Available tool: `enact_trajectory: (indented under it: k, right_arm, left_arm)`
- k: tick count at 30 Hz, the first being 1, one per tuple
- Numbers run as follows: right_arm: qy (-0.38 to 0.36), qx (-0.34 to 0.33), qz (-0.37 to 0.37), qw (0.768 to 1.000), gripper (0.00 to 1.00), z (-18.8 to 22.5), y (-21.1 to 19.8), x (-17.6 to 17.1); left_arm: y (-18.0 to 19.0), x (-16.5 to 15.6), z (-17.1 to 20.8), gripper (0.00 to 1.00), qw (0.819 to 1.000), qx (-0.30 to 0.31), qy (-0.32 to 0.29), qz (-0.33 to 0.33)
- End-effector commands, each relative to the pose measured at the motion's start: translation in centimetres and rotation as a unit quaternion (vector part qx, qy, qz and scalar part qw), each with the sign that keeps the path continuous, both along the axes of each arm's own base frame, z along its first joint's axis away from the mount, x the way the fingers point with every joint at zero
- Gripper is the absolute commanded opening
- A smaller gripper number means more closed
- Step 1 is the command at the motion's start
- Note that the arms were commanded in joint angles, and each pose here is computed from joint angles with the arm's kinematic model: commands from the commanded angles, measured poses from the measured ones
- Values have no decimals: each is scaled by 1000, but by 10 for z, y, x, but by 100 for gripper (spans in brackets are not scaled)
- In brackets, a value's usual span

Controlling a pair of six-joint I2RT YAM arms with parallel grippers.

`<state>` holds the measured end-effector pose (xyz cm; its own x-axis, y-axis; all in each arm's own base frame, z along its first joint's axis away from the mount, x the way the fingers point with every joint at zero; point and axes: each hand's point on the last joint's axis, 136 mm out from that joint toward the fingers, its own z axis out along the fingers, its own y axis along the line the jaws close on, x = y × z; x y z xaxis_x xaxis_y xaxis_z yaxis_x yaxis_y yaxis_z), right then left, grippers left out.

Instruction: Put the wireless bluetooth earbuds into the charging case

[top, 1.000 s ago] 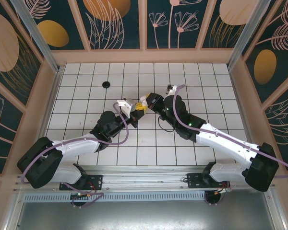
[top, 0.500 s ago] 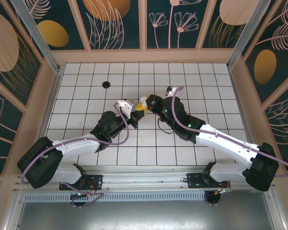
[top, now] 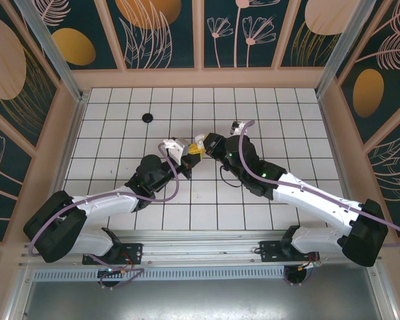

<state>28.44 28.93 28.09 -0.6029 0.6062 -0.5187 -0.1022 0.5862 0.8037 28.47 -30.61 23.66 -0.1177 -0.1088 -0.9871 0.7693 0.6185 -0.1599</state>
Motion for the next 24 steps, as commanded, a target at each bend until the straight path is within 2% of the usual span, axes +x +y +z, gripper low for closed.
enact_trajectory:
  k: [1,10,24]
  right_arm:
    - [26,-32,16,999,17,-15,6,-5]
    - [50,-59,22,997,18,-29,7,-7]
    - [30,-78,2,996,42,-7,-12,-10]
  left_arm:
    - [3,0,42,0,998,-46,-38,8]
    - [3,0,42,0,998,-43,-39,7]
    - [5,-1,37,0,999,-37,-35,9]
